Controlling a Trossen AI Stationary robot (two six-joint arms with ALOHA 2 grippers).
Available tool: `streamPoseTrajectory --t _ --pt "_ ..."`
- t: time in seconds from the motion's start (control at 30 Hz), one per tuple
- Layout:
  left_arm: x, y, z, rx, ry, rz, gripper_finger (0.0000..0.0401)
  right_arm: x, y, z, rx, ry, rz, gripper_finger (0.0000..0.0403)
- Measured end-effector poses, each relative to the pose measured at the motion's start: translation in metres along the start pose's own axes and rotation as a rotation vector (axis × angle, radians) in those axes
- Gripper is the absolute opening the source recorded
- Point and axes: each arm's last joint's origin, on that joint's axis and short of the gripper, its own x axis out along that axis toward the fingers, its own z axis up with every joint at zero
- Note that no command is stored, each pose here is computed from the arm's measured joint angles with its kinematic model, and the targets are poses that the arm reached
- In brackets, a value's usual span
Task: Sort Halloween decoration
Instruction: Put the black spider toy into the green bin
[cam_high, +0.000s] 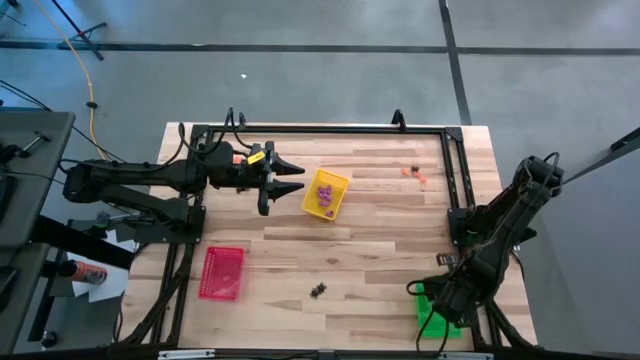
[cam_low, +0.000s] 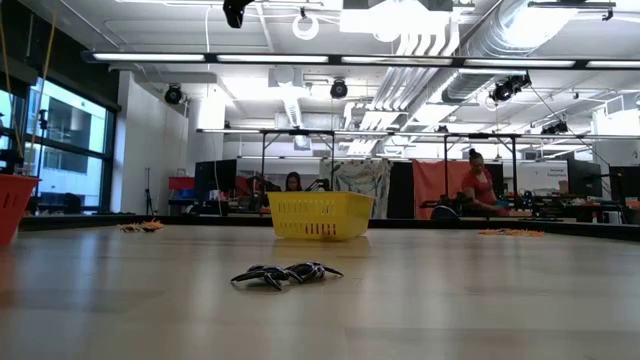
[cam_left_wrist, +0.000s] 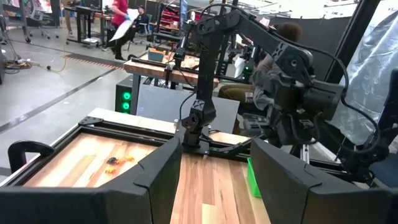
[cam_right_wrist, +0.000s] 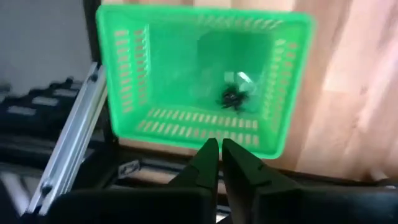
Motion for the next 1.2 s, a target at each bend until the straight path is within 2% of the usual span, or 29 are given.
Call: streamPoseTrajectory --t 0.23,0.4,0.6,0.67,0.77,0.87,0.97,1.1,1.2 --pt "0.000 0.000 0.000 0.000 0.000 0.000 0.0182 0.001 -0.022 -0.019 0.097 -0.133 0.084 0.0005" --pt "0.000 0.000 0.000 0.000 0.000 0.003 0.0182 0.002 -0.043 -0.019 0.118 -0.351 0.136 0.0002" --pt "0.000 0.001 0.000 0.000 -0.004 0.023 0.0182 0.007 -0.063 0.009 -0.016 -0.730 0.202 0.0000" --pt "0.000 0.001 0.000 0.000 -0.007 0.038 0.0182 0.012 -0.075 0.024 -0.030 -0.862 0.170 0.0000" --pt "0.000 0.001 0.000 0.001 -0.009 0.048 0.0182 0.011 -0.097 0.050 0.016 -1.100 0.109 0.0000" --pt "0.000 0.002 0.000 0.001 -0.011 0.059 0.0182 -0.004 -0.121 0.072 0.061 -1.333 0.052 0.0000" --pt "0.000 0.002 0.001 0.001 -0.013 0.060 0.0182 -0.028 -0.140 0.090 0.031 -1.511 -0.007 0.0000" --pt "0.000 0.002 0.002 0.001 -0.026 0.057 0.0182 -0.075 -0.159 0.110 -0.032 -1.621 -0.086 0.0000" --pt "-0.001 0.001 0.003 0.002 -0.035 0.056 0.0182 -0.108 -0.171 0.121 -0.039 -1.642 -0.155 0.0000"
